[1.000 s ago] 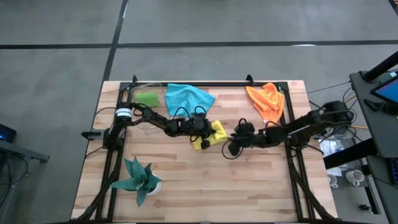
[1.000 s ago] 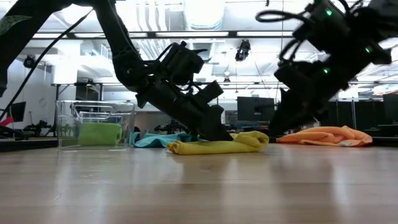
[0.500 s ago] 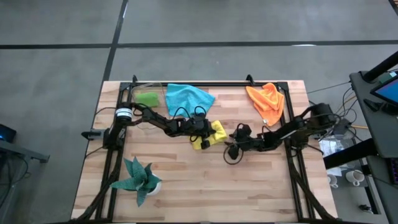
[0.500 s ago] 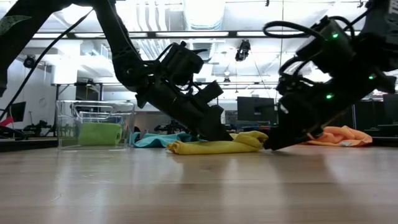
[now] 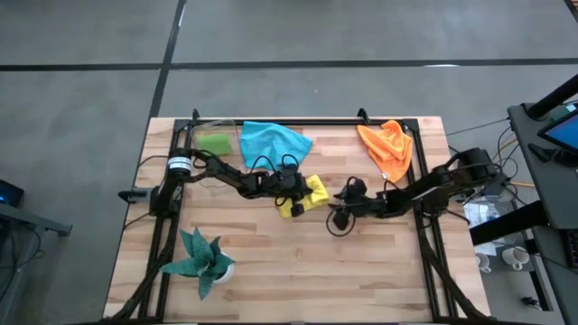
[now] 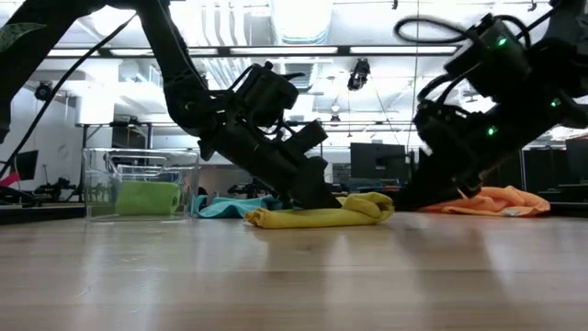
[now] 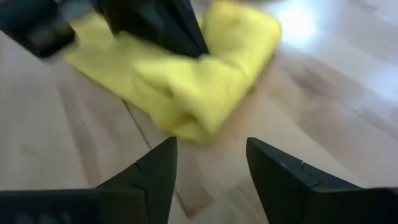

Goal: Roll microfiber towels into tight, uniform cylinder then place into a basket
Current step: Roll the yellow microfiber towel

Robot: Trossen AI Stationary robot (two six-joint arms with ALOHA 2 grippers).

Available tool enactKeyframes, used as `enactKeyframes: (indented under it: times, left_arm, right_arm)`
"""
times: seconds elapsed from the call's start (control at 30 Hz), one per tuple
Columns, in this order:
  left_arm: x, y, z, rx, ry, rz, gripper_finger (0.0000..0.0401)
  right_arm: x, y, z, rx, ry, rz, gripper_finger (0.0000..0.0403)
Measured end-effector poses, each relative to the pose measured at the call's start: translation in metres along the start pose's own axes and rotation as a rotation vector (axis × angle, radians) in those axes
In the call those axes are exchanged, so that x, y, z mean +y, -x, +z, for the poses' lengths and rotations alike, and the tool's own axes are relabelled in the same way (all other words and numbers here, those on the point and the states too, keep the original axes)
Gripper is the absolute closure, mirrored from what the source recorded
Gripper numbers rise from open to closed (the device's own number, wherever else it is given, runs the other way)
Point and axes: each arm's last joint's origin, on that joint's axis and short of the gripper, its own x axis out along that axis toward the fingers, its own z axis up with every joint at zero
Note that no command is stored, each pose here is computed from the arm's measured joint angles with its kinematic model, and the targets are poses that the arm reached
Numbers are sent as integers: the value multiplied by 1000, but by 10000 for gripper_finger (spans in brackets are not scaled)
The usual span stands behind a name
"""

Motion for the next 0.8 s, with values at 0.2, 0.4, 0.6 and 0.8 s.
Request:
enactKeyframes:
  times: [0.2,0.4,0.6,0.8]
  left_arm:
    - [0,0,1,-11,5,0,401]
    - [0,0,1,-11,6,0,401]
    - [0,0,1,-11,6,0,401]
    - [0,0,1,-11,8,0,401]
  right_arm:
    - [-2,0,-3,-67,-80,18,216]
    - [2,-12,-5,-86,-84,-4,216]
    - [1,-17,-9,-102,-90,-61,222]
    - [1,-16,-8,-121,-94,-82,304]
